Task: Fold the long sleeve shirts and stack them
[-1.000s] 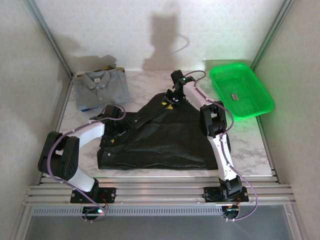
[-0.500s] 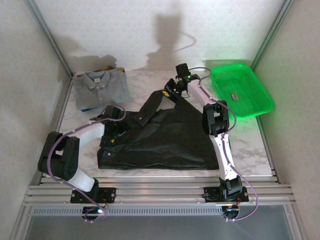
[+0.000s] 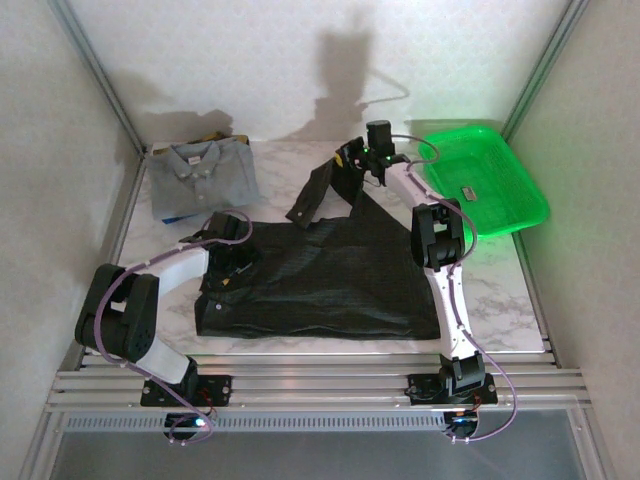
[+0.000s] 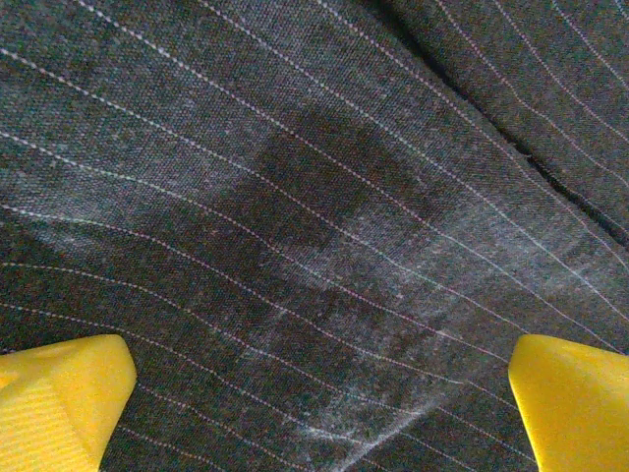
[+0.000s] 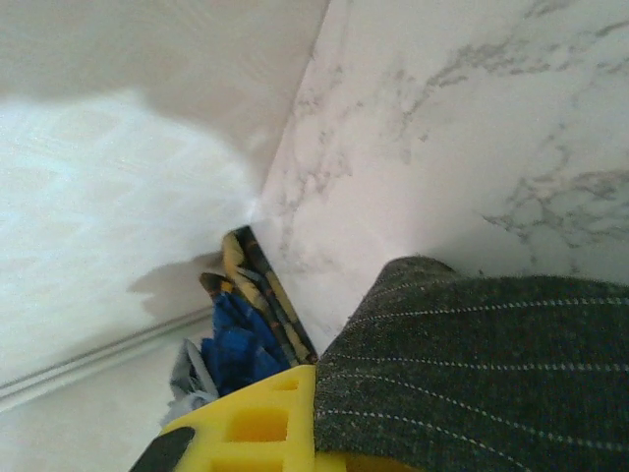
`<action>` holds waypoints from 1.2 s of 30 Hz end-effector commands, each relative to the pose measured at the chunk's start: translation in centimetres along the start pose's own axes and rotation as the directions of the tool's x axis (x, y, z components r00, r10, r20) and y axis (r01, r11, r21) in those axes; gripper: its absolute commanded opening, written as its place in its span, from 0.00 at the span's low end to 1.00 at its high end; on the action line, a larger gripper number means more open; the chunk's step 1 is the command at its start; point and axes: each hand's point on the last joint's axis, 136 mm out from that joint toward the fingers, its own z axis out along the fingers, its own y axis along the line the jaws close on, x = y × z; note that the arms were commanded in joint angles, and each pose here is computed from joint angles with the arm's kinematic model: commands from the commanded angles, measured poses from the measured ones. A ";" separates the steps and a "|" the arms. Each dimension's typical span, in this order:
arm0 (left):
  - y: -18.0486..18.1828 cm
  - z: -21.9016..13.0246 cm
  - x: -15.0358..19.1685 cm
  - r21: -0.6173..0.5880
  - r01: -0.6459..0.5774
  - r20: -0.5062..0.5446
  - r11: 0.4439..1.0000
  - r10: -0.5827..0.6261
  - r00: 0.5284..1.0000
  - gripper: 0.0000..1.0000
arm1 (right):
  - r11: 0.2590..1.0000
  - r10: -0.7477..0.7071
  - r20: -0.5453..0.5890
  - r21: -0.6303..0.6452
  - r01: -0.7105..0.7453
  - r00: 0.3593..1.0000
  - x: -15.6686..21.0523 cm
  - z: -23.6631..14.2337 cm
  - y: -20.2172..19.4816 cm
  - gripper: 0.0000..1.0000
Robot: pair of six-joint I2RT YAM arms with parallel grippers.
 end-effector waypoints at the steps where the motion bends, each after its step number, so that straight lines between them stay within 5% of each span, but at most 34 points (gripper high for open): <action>1: 2.8 1.6 2.6 -0.071 0.003 -0.091 0.997 -0.010 0.996 1.00 | 0.990 0.054 0.064 -0.137 -0.045 0.996 -0.8 -0.8 3.5 0.03; 9: 2.8 1.7 2.6 -0.075 0.000 -0.092 0.997 -0.007 0.996 1.00 | 0.986 0.099 0.092 -0.140 -0.085 0.991 -0.6 -0.8 2.6 0.04; 14: 1.4 0.5 1.2 -0.048 0.018 -0.058 0.999 -0.021 0.998 1.00 | 0.987 -0.102 0.012 0.128 0.099 0.995 2.1 -2.1 0.2 0.46; 18: -2.0 -2.6 -1.8 0.020 0.023 0.016 1.000 -0.023 1.000 1.00 | 0.870 -0.318 -0.161 0.342 0.355 0.934 5.0 -5.6 -2.1 0.61; 22: -5.3 -6.0 -4.9 0.090 0.018 0.082 0.996 -0.025 0.996 1.00 | 0.719 -0.422 -0.308 0.458 0.522 0.852 6.3 -10.2 -5.2 0.65; 28: -4.5 -7.7 -9.2 0.062 0.005 0.136 0.998 -0.013 0.991 1.00 | 0.568 -0.565 -0.298 0.536 0.625 0.769 3.0 -16.3 -6.5 0.69; 36: -2.4 -4.7 -13.3 -0.013 -0.109 0.092 0.994 0.110 0.990 0.90 | 0.363 -0.610 -0.464 0.557 0.747 0.642 -2.1 -14.4 -11.2 0.56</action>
